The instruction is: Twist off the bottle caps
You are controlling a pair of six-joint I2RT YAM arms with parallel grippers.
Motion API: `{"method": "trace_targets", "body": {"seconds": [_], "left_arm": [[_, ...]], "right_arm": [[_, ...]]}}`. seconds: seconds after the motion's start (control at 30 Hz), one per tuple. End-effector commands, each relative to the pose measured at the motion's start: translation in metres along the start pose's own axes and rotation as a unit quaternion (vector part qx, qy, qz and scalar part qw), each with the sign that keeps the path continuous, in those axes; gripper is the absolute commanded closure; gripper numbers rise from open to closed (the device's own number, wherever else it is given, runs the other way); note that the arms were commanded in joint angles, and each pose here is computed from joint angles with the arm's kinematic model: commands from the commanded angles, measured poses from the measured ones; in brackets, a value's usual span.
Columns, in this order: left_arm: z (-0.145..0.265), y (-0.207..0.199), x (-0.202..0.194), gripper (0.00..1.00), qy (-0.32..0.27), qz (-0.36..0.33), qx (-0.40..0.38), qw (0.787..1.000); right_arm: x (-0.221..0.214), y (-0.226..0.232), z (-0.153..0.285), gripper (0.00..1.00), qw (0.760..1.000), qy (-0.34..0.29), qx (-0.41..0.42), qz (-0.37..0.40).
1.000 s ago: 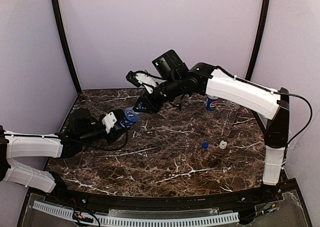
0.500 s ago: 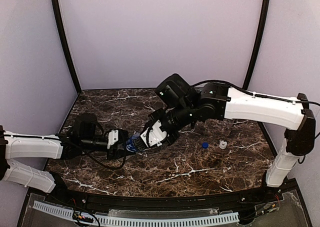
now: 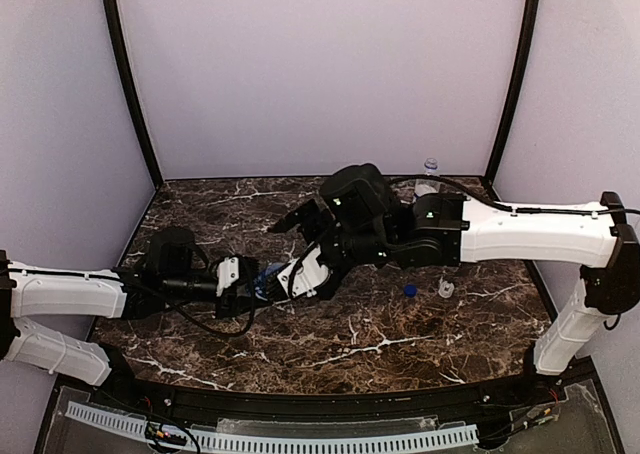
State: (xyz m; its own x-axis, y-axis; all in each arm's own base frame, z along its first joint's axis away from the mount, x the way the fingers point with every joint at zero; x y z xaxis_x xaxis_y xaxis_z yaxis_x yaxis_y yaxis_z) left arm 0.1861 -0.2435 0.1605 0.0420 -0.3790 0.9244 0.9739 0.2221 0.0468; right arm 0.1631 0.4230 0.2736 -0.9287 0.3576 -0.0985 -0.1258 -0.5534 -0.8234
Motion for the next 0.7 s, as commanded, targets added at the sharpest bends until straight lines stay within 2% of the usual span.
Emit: {"method": "trace_targets", "body": {"seconds": [0.0,0.13,0.27,0.37,0.4,0.47,0.5,0.57,0.67], "left_arm": [[0.004,0.021,0.020,0.64,-0.046,-0.013,0.084,0.995],[0.010,0.045,0.026,0.64,-0.060,-0.013,0.180,0.982],[0.016,0.060,0.029,0.64,-0.059,-0.005,0.241,0.969],[0.020,0.067,0.030,0.65,-0.058,0.004,0.269,0.961],[0.020,0.068,0.031,0.65,-0.059,0.005,0.272,0.961],[0.020,0.069,0.032,0.65,-0.059,0.007,0.274,0.960],[0.020,0.069,0.032,0.65,-0.058,0.007,0.275,0.960],[0.020,0.070,0.032,0.64,-0.057,0.006,0.278,0.959],[0.019,0.068,0.031,0.64,-0.057,0.000,0.270,0.961]], "right_arm": [[-0.010,-0.053,0.029,0.01,0.971,-0.012,-0.105,-0.216],[-0.016,-0.061,0.033,0.01,0.917,-0.078,-0.059,-0.387],[-0.037,-0.067,0.028,0.05,0.826,-0.122,0.006,-0.550],[-0.074,-0.062,0.013,0.13,0.748,-0.065,0.011,-0.660],[-0.085,-0.059,0.008,0.16,0.709,-0.042,0.017,-0.704],[-0.092,-0.058,0.004,0.19,0.670,-0.036,0.042,-0.740],[-0.090,-0.060,0.003,0.20,0.663,-0.042,0.051,-0.746],[-0.081,-0.061,0.001,0.08,0.660,-0.059,0.070,-0.746],[-0.071,-0.059,-0.003,0.09,0.671,-0.056,0.079,-0.735]]}}
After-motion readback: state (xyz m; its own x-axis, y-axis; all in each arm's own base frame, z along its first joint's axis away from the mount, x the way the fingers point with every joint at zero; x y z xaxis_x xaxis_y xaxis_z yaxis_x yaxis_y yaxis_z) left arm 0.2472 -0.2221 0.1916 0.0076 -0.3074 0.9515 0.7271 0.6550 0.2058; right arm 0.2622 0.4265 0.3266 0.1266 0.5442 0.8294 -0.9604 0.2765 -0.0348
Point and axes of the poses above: each gripper's point midway between its finger pads, its own z axis back along the fingers, its own y axis along the line the jaws close on, x = y × z, the point moved 5 cm from there along z, back along the fingers, and after that the axes turned 14 degrees about z, right-handed, at the moved point
